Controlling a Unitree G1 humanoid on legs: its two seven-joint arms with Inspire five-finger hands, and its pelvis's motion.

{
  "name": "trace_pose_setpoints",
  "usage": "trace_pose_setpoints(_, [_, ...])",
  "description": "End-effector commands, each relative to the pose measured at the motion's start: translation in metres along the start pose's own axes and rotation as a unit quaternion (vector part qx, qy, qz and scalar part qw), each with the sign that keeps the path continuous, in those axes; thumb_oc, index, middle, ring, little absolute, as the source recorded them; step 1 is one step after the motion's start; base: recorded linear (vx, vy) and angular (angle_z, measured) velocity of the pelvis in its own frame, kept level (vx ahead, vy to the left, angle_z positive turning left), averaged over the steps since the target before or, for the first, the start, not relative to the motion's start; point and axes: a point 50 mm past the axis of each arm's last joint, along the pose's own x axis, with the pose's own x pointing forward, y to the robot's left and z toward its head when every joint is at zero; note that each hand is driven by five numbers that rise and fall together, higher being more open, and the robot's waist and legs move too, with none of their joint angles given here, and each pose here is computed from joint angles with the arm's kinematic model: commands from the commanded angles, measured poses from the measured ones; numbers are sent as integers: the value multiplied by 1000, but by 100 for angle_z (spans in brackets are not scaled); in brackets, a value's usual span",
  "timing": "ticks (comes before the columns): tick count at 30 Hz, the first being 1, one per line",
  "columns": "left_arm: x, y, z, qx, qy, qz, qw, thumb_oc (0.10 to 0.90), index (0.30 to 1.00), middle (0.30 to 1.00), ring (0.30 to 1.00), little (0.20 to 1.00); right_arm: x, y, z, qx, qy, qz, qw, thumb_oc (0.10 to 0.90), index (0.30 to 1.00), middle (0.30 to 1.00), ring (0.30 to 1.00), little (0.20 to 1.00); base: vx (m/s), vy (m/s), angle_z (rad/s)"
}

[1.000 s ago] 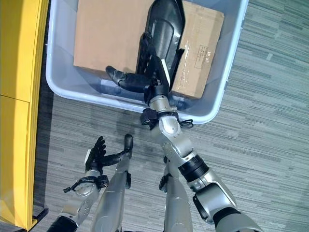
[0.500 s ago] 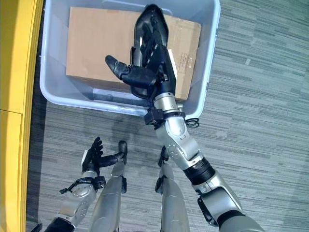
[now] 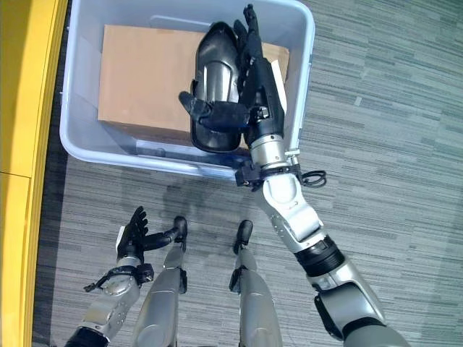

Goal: Move parts from the plastic box to the shelf.

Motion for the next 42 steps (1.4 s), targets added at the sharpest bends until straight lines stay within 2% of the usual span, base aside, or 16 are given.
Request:
trace_pose_setpoints(1, [-13,28,9,25,-47,24,998,900,1000,1000,1000,1000,15,5,74,-93,-185,40,978,900,1000,1000,1000,1000,0,0,0])
trace_pose_setpoints(2, [-13,28,9,24,-48,23,998,900,1000,1000,1000,1000,15,5,74,-94,-185,40,977,900,1000,1000,1000,1000,0,0,0])
trace_pose_setpoints(5, [-14,30,12,29,-59,18,998,900,1000,1000,1000,1000,17,-4,79,-200,-199,44,958,900,1000,1000,1000,1000,0,0,0])
trace_pose_setpoints(7, [-15,31,12,32,-63,14,997,900,1000,1000,1000,1000,18,-12,82,-317,-210,52,924,900,1000,1000,1000,1000,0,0,0])
trace_pose_setpoints(9, [-15,32,13,36,-69,11,997,900,1000,1000,1000,1000,18,-19,82,-364,-205,63,907,900,1000,1000,1000,1000,-2,-18,5])
trace_pose_setpoints(11, [-15,36,13,43,-70,8,997,900,1000,1000,1000,1000,21,-26,90,-465,-213,83,855,900,1000,1000,1000,1000,0,0,0])
trace_pose_setpoints(14, [-16,37,14,47,-75,1,996,900,1000,1000,1000,1000,27,-35,95,-539,-211,89,811,900,1000,1000,1000,1000,0,0,0])
trace_pose_setpoints(15, [-16,37,13,49,-73,0,996,900,1000,1000,1000,1000,28,-37,98,-573,-216,87,786,900,1000,1000,1000,1000,0,0,0])
trace_pose_setpoints(16, [-16,38,13,52,-75,-1,996,900,1000,1000,1000,1000,29,-41,101,-627,-226,82,741,900,1000,1000,1000,1000,0,0,0])
trace_pose_setpoints(18, [-16,41,15,66,-81,-6,994,900,1000,1000,1000,1000,35,-52,104,-748,-227,103,615,900,1000,1000,1000,1000,0,0,0])
trace_pose_setpoints(20, [-16,41,17,72,-86,-9,994,900,1000,1000,1000,1000,41,-55,104,-805,-222,126,536,900,1000,1000,1000,1000,0,0,0])
trace_pose_setpoints(25, [-13,37,16,72,-83,-18,994,900,1000,1000,1000,1000,48,-66,97,-861,-190,164,443,900,1000,1000,1000,1000,-1,-21,4])
trace_pose_setpoints(27, [-13,36,14,74,-80,-22,994,900,1000,1000,1000,1000,51,-75,90,-886,-171,181,390,900,1000,1000,1000,1000,5,-22,9])
trace_pose_setpoints(32, [-13,32,12,77,-76,-31,994,900,1000,1000,1000,1000,53,-84,85,-909,-153,195,337,900,1000,1000,1000,1000,5,-12,3])
trace_pose_setpoints(39, [-14,32,11,77,-76,-33,994,900,1000,1000,1000,1000,58,-87,87,-917,-146,192,318,900,1000,1000,1000,1000,2,-9,0])
trace_pose_setpoints(42, [-14,32,11,74,-77,-30,994,900,1000,1000,1000,1000,59,-85,88,-916,-153,186,322,900,1000,1000,1000,1000,0,0,0])
